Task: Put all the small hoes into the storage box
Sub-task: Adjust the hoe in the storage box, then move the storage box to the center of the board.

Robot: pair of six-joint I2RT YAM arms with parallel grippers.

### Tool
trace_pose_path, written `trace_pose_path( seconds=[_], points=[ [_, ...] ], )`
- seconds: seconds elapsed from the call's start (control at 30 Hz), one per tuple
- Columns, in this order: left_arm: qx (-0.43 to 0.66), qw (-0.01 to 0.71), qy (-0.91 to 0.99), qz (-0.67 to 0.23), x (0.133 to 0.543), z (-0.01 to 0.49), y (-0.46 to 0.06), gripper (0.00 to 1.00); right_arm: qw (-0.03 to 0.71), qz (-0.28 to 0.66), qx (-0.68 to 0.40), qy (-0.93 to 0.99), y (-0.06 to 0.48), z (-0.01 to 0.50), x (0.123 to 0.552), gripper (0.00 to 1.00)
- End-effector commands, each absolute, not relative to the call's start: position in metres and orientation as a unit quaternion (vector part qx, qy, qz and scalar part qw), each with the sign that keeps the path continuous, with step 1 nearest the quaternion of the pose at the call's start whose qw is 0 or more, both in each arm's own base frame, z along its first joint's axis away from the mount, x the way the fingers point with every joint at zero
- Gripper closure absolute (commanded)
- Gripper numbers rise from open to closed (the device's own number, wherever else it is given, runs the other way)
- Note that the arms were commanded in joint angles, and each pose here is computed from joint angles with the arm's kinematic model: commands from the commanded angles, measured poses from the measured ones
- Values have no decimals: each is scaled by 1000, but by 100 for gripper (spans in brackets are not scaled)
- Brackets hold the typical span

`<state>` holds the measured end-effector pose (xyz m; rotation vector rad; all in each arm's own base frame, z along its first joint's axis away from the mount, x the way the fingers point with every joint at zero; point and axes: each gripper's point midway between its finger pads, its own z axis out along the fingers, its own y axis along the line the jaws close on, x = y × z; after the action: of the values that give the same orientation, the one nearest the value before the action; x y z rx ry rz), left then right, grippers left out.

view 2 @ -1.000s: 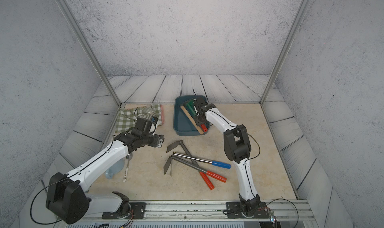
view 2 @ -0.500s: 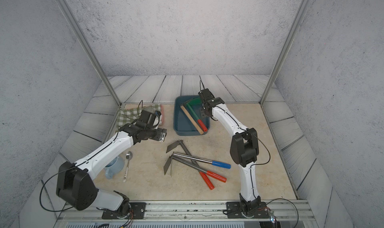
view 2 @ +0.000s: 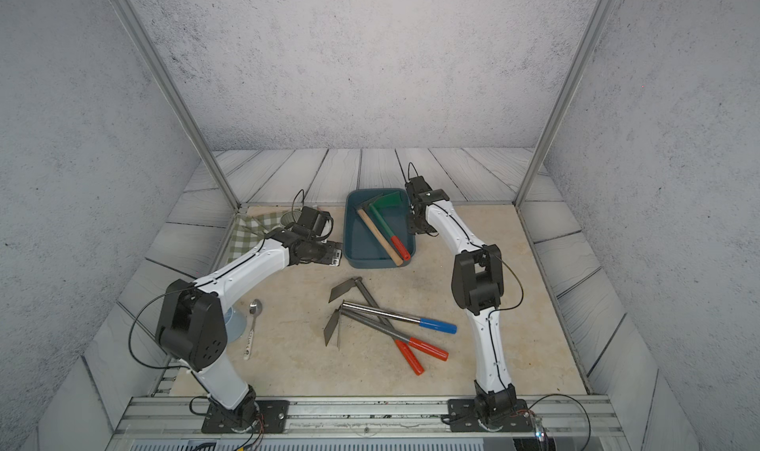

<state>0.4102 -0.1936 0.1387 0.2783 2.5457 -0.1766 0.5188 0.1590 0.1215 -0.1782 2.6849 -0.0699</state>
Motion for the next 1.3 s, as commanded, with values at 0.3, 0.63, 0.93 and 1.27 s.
trace_pose_path(
  seconds=[0.3, 0.63, 0.93, 1.27],
  points=[
    [97, 299, 945, -87, 431, 140, -211, 15, 196, 15, -62, 979, 178, 96, 521, 50],
    [102, 277, 951, -88, 402, 136, -200, 15, 168, 23, -28, 985, 160, 69, 521, 77],
    [103, 279, 950, -89, 390, 137, -194, 15, 193, 2, -5, 981, 134, 90, 516, 96],
    [103, 282, 949, -95, 375, 149, -189, 15, 193, -29, 18, 981, 97, 107, 471, 98]
  ],
)
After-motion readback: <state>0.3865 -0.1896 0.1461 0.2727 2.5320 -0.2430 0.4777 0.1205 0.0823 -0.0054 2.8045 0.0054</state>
